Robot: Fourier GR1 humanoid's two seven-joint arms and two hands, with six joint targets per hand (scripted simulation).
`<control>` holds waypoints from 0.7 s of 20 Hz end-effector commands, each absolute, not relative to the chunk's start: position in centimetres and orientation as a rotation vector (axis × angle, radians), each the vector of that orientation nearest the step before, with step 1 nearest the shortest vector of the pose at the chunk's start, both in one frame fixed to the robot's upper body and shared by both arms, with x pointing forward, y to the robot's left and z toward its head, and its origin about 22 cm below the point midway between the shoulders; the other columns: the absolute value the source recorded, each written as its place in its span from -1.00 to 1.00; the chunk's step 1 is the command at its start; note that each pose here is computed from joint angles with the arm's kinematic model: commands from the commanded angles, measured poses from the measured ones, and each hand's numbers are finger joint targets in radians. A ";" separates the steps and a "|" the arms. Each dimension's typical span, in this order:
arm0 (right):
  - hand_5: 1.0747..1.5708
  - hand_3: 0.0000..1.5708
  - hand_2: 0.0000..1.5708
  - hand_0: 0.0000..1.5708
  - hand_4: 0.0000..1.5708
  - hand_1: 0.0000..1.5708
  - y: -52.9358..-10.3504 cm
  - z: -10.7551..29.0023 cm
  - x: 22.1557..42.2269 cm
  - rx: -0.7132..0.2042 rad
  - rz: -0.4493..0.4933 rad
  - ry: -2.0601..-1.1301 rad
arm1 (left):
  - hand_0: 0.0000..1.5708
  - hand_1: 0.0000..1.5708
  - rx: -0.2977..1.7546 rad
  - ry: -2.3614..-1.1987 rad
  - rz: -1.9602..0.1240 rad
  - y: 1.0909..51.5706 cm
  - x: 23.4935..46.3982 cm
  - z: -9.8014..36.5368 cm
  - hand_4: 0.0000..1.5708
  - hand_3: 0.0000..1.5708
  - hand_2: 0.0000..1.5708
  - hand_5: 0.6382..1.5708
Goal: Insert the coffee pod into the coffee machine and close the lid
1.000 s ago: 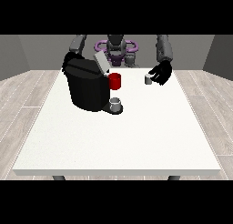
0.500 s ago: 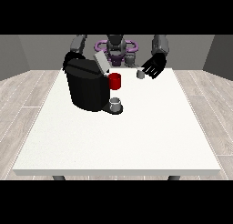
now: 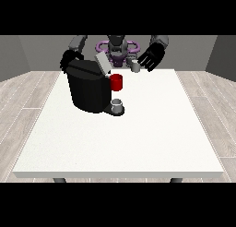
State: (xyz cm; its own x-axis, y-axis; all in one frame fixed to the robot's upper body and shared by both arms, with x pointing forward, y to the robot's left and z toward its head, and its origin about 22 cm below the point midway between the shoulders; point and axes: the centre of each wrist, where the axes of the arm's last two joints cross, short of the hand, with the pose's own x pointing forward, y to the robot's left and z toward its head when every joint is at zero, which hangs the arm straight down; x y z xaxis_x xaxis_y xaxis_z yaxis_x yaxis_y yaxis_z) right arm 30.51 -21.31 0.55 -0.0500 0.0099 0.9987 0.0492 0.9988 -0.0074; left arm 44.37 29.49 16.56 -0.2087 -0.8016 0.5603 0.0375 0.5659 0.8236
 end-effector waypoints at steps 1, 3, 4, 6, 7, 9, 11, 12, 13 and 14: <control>1.00 -1.00 -1.00 -1.00 -0.35 -1.00 -21.1 2.7 31.3 -0.032 -0.013 -1.671 | 0.54 0.54 0.697 -1.645 -0.806 31.0 44.8 21.0 -0.35 0.53 0.60 1.00; 1.00 -1.00 -1.00 -1.00 -0.35 -1.00 -19.4 2.5 31.3 -0.034 0.004 -1.674 | 0.58 0.58 0.727 -1.640 -0.783 27.9 45.5 20.9 -0.39 0.53 0.61 1.00; 1.00 -1.00 -1.00 -1.00 -0.35 -1.00 -19.8 3.4 31.7 -0.036 -0.017 -1.693 | 0.60 0.60 0.717 -1.684 -0.797 29.1 45.3 21.8 -0.40 0.55 0.64 1.00; 1.00 -1.00 -1.00 -1.00 -0.36 -1.00 -20.2 2.1 31.8 -0.049 -0.028 -1.690 | 0.60 0.60 0.700 -1.680 -0.848 25.9 45.7 23.1 -0.38 0.60 0.68 1.00; 1.00 -1.00 -1.00 -1.00 -0.30 -1.00 -21.1 2.5 31.6 -0.035 -0.014 -1.713 | 0.61 0.61 0.706 -1.693 -0.813 28.3 45.5 23.3 -0.34 0.59 0.68 1.00; 1.00 -1.00 -1.00 -1.00 -0.30 -1.00 -21.2 4.9 32.6 -0.043 -0.009 -1.749 | 0.63 0.63 0.727 -1.714 -0.814 28.6 45.5 24.1 -0.34 0.61 0.70 1.00; 1.00 -1.00 -1.00 -1.00 -0.38 -1.00 -20.5 3.7 32.3 -0.043 -0.017 -1.727 | 0.61 0.61 0.748 -1.700 -0.836 27.1 45.7 25.5 -0.36 0.58 0.67 1.00; 1.00 -1.00 -1.00 -1.00 -0.42 -1.00 -19.9 4.0 31.9 -0.047 0.011 -1.750 | 0.63 0.63 0.755 -1.720 -0.810 27.0 45.8 22.8 -0.36 0.56 0.66 1.00; 1.00 -1.00 -1.00 -1.00 -0.39 -1.00 -21.0 2.9 31.3 -0.067 -0.030 -1.707 | 0.61 0.61 0.713 -1.684 -0.847 27.1 45.7 21.3 -0.37 0.57 0.65 1.00; 1.00 -1.00 -1.00 -1.00 -0.33 -1.00 -20.0 5.2 31.9 -0.037 0.000 -1.748 | 0.61 0.61 0.762 -1.721 -0.799 29.7 45.5 24.9 -0.38 0.57 0.65 1.00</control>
State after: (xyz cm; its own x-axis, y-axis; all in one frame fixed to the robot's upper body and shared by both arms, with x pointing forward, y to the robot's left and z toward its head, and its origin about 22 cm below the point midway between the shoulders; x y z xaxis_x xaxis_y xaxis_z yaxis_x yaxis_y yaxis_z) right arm 31.82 -20.37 3.75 -0.1535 0.0261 0.9878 0.0360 0.9991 -0.0208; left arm 45.62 28.08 23.31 -0.2488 -0.8025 0.5422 -0.0743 0.5740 0.8155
